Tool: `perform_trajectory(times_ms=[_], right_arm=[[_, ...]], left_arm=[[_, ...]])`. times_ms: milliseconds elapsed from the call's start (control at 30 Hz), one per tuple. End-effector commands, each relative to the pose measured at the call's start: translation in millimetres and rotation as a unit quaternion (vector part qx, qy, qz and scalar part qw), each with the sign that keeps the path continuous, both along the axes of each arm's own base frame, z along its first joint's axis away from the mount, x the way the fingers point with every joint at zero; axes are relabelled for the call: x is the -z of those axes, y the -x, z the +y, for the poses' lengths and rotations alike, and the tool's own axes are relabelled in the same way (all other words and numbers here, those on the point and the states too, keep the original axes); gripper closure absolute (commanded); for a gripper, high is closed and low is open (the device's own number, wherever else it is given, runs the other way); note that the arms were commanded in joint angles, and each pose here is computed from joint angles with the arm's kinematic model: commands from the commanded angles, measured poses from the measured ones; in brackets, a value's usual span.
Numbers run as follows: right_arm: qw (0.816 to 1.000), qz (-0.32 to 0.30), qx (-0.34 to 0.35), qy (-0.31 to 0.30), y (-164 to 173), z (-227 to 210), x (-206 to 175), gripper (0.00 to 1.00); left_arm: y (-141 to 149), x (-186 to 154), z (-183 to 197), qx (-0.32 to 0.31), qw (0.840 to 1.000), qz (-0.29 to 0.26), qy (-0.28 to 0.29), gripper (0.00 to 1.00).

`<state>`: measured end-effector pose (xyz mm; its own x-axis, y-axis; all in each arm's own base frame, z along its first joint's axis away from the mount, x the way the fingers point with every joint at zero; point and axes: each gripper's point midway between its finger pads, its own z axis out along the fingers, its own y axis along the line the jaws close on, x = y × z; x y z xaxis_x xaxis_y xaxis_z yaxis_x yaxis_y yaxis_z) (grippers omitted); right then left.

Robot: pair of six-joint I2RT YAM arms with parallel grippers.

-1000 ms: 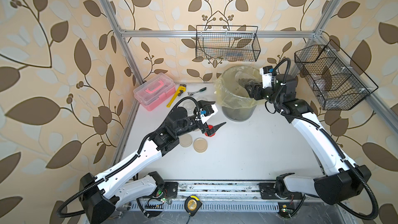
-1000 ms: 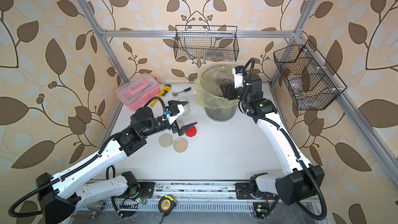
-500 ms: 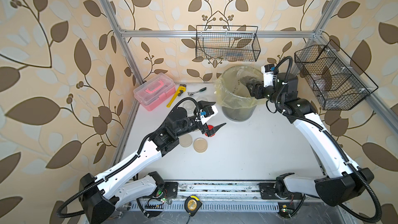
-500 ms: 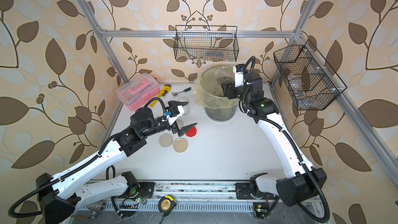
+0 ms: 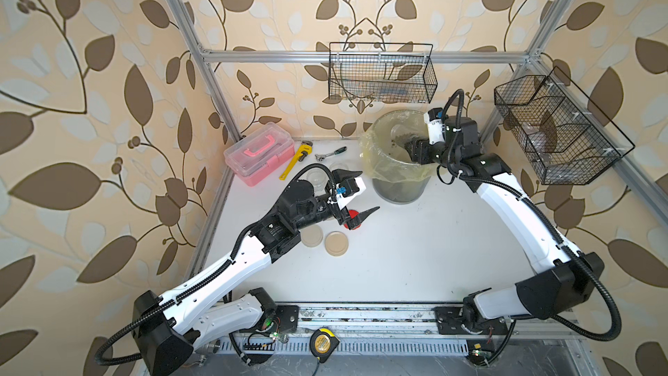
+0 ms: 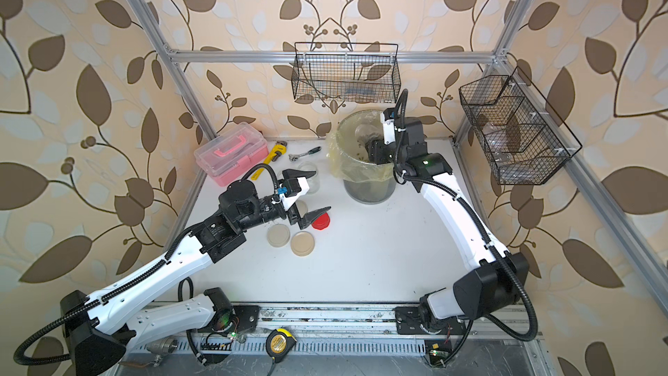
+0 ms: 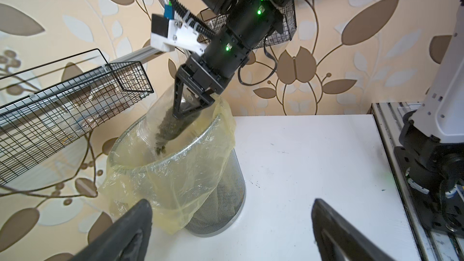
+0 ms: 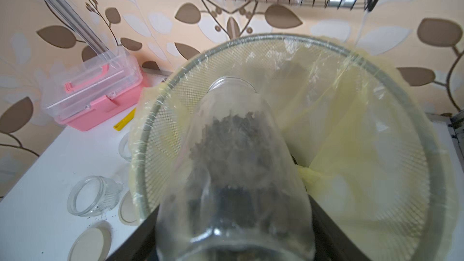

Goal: Empty moldy tea leaves from jars
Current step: Pour the moldy tea leaves from the jar into the trash bin.

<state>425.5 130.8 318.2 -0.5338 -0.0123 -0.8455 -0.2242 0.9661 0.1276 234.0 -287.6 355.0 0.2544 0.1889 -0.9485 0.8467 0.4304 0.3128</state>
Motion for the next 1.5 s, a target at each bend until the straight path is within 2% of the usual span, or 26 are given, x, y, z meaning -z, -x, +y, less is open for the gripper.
perform_trajectory(times_ms=[0,200,433,767,833,1033,1267,1333,1467], right_arm=[[0.999,-0.033,-0.003,0.004,6.0,0.7,-29.5,0.52],[0.998,-0.057,0.0,-0.003,10.9,0.3,-42.4,0.52],[0.992,-0.123,0.014,-0.03,28.2,-8.7,-69.1,0.52],[0.969,-0.237,0.018,-0.075,63.0,-20.2,-112.7,0.51],[0.967,-0.243,0.019,-0.075,65.7,-21.4,-110.2,0.51],[0.981,-0.187,0.008,-0.05,50.6,-14.3,-86.7,0.5],[0.999,-0.039,-0.005,-0.011,19.9,-3.6,-32.5,0.51],[1.0,-0.028,-0.003,-0.01,15.9,-3.0,-27.3,0.51],[0.999,-0.043,0.003,-0.019,13.3,-3.3,-33.5,0.51]], left_arm=[[7.6,-11.7,0.7,0.011,1.0,-0.024,0.013,0.01],[8.7,-10.1,-0.8,0.013,1.0,-0.023,0.01,0.01],[8.1,-9.6,-1.1,0.012,1.0,-0.023,0.01,0.01],[8.9,-11.3,-0.5,0.012,0.999,-0.027,0.012,0.01],[9.3,-11.2,-0.9,0.013,0.999,-0.026,0.012,0.01],[9.3,-11.0,-0.9,0.013,1.0,-0.026,0.011,0.01],[9.8,-11.2,-0.8,0.013,1.0,-0.026,0.011,0.01],[9.8,-11.0,-0.8,0.013,1.0,-0.026,0.011,0.01],[10.3,-10.9,-0.8,0.013,1.0,-0.027,0.009,0.01]])
